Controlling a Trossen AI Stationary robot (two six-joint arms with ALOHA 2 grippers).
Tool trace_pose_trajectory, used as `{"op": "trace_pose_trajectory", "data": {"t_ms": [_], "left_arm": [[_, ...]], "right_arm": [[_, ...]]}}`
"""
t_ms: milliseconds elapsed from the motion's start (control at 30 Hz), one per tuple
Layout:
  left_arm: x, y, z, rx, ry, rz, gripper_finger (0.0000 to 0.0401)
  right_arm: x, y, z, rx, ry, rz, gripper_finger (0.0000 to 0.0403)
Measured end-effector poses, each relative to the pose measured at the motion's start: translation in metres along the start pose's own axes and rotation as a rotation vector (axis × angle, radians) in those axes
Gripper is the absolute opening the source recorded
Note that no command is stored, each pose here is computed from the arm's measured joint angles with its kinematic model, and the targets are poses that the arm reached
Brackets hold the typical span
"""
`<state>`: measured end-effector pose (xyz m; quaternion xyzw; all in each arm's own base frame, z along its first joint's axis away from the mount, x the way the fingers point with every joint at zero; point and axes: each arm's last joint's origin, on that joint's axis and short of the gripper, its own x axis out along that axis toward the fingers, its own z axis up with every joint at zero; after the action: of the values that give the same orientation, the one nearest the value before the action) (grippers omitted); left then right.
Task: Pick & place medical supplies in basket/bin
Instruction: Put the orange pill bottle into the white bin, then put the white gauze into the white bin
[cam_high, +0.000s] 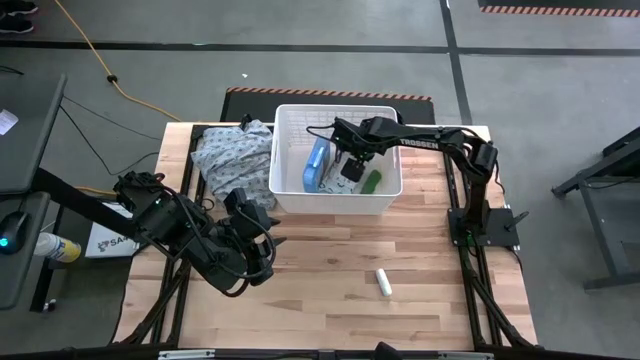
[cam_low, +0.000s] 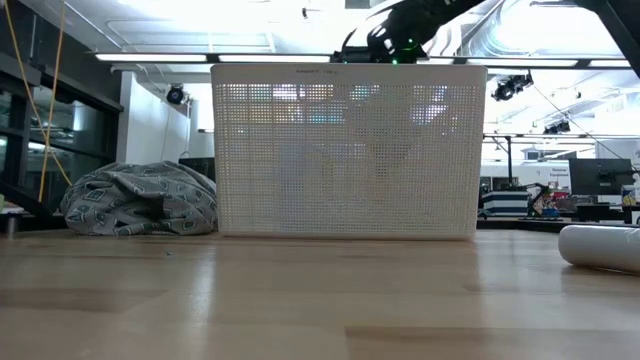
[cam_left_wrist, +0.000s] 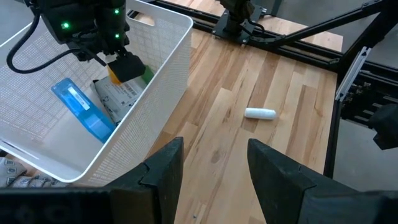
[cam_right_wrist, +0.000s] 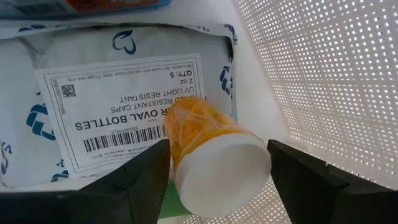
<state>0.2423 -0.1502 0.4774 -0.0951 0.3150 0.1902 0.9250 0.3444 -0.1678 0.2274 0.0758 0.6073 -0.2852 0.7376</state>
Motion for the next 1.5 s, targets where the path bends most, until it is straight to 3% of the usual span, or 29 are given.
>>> {"op": "trace_pose_trajectory", "data": {"t_ms": [300, 767, 1500], "left_arm": [[0.0, 0.0, 0.0, 0.0, -0.001, 0.0, 0.0211], [0.0, 0.0, 0.0, 0.0, -0.003, 0.003, 0.0211], [0.0, 0.0, 0.0, 0.0, -0.01, 0.009, 0.0211]], "right_arm": [[0.0, 0.001, 0.0, -0.045, 0.003, 0.004, 0.0264], [-0.001, -0.001, -0.002, -0.044, 0.015, -0.071, 0.0349], [-0.016, -0.005, -0.006, -0.091, 0.01, -0.052, 0.0353]]}}
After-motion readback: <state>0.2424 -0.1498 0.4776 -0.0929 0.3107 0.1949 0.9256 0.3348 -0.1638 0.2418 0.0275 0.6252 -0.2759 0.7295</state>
